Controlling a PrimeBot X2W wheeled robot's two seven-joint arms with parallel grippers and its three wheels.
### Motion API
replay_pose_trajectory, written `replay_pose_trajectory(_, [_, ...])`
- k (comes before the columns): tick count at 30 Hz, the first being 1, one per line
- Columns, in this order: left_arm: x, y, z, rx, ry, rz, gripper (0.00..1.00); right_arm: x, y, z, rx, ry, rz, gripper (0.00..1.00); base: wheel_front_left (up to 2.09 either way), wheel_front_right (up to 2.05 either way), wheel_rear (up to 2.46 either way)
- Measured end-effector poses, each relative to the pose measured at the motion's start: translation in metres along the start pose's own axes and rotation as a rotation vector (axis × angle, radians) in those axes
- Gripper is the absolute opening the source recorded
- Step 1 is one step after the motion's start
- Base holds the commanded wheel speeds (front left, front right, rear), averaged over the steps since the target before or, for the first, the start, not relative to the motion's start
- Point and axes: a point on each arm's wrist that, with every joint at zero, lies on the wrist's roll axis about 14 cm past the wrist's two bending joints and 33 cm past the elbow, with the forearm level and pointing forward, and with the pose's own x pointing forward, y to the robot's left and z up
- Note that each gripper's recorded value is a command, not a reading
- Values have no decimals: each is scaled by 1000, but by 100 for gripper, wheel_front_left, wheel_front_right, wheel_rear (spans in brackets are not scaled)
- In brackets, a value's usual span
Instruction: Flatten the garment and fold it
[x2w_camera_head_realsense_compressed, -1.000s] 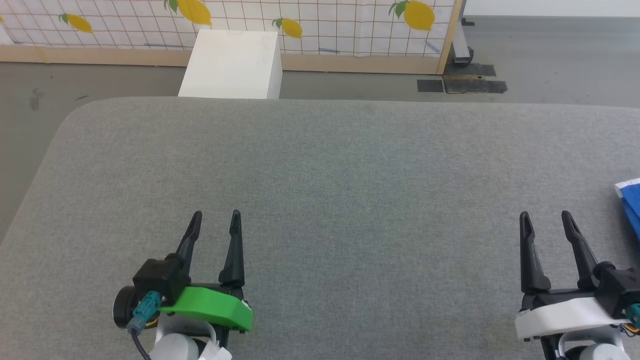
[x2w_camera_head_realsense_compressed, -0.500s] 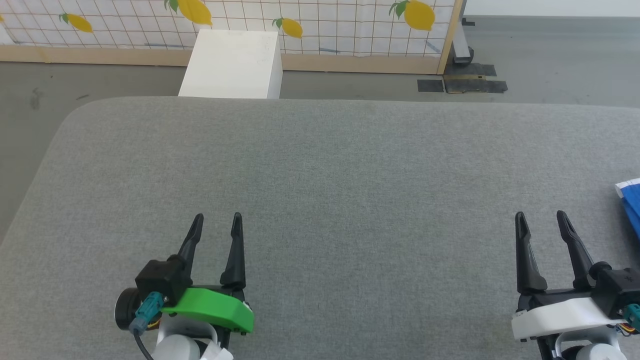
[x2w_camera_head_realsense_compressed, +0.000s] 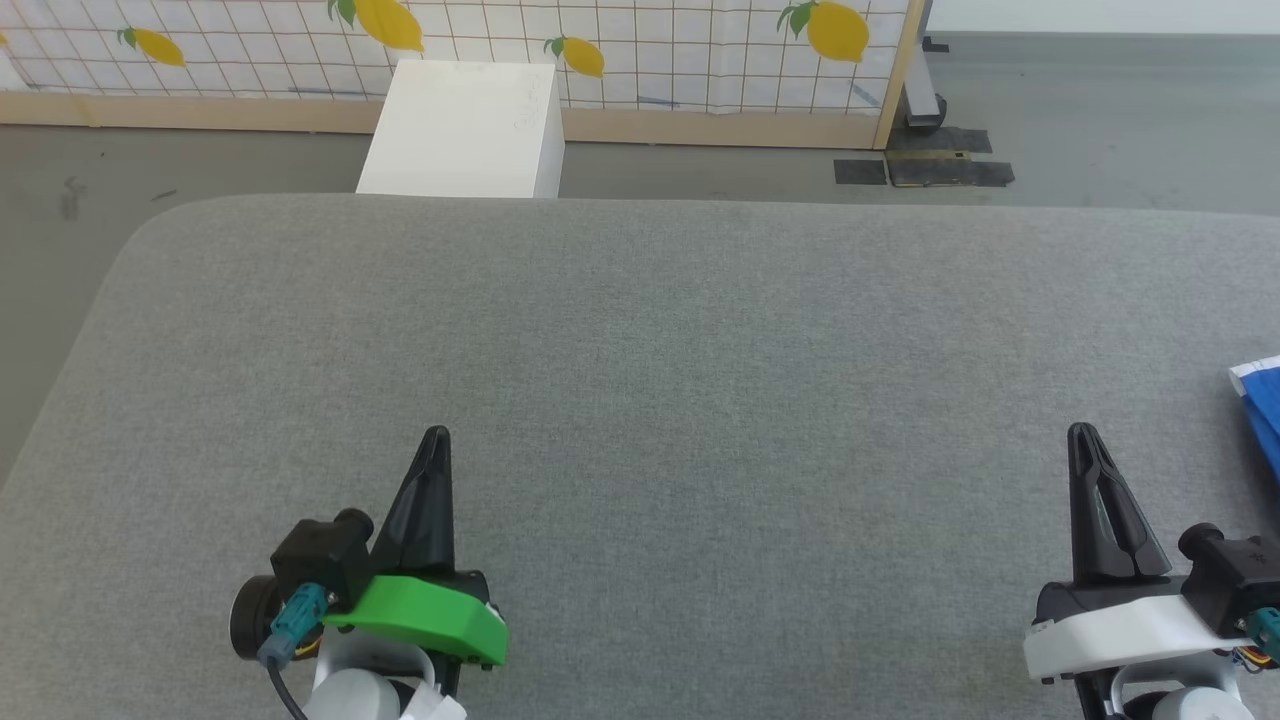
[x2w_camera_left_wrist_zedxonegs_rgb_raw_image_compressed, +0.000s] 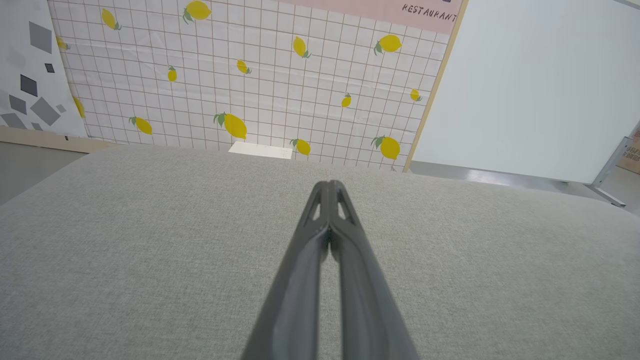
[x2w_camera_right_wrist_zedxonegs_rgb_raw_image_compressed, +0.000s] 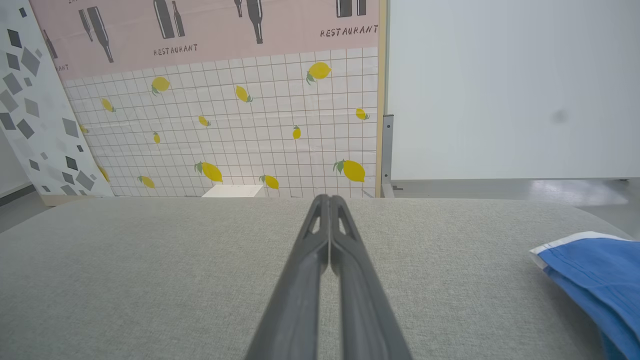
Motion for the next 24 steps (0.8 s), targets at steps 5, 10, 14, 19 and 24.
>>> replay_pose_trajectory(5, [0,0,0,3,3,-2,0,-1,0,0,-1,5,-1,0,0,0,0])
replay_pose_trajectory(10, [1,-1,1,10,6,-3,0,-1,0,0,-2,10,0,0,0,0,0])
replay_pose_trajectory(14, [1,-1,3,18,6,-5,0,-2,1,0,-4,16,2,0,0,0,0])
replay_pose_trajectory(19, [2,-1,4,27,9,-7,0,-2,1,-1,-7,24,4,0,0,0,0])
replay_pose_trajectory(24, [2,-1,4,33,13,-3,0,-3,2,-1,-12,33,7,0,0,0,0])
